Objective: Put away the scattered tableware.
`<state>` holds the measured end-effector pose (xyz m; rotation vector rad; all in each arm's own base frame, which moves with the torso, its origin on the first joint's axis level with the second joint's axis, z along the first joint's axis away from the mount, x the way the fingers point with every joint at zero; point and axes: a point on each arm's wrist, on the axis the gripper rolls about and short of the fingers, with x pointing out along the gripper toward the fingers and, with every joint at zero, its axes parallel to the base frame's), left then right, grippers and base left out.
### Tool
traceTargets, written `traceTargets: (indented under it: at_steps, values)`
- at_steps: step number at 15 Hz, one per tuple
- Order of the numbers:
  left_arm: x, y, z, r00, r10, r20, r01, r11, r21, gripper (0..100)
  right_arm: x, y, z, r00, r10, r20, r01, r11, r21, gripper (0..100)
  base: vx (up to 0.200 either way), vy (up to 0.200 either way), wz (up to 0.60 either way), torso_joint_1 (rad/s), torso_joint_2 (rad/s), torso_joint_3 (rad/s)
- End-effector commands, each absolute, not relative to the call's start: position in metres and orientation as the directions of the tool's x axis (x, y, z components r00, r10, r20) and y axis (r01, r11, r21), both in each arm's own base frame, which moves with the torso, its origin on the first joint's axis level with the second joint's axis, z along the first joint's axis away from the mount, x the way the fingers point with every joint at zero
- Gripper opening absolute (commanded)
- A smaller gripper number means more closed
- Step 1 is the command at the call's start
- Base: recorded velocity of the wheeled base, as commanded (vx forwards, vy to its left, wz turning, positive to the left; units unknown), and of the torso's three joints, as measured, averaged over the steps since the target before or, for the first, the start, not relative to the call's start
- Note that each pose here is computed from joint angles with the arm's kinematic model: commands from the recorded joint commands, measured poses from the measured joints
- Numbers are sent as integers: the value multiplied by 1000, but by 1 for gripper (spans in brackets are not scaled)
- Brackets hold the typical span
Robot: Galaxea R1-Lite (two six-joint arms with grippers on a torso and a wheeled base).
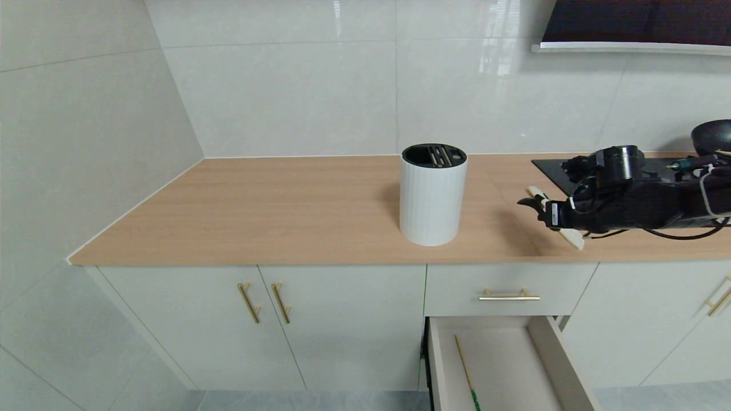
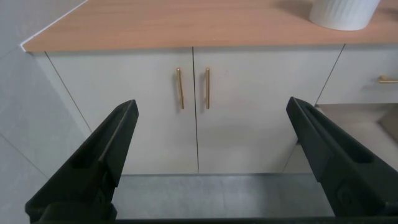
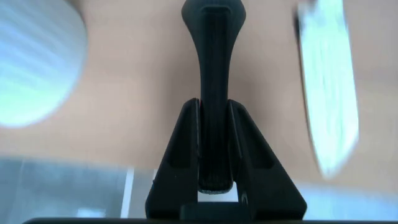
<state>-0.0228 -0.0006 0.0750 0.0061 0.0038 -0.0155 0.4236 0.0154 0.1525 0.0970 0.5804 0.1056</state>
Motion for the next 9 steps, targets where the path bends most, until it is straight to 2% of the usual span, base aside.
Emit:
traceTargets:
  at_steps: [1,6,9]
  values:
    - [-23,-1,75,1000,-15,-5,15,1000,6,100,378,14,175,842,99,-530,-47,993,111,0,0,0,0,0,0,0]
    - [-23,-1,75,1000,-15,-5,15,1000,6,100,288,17,173,852,99,-515,-58,994,96,0,0,0,0,0,0,0]
    - [-23,-1,75,1000,-15,-5,15,1000,6,100,285,19,145,830,97,-550,-59,994,87,0,0,0,0,0,0,0]
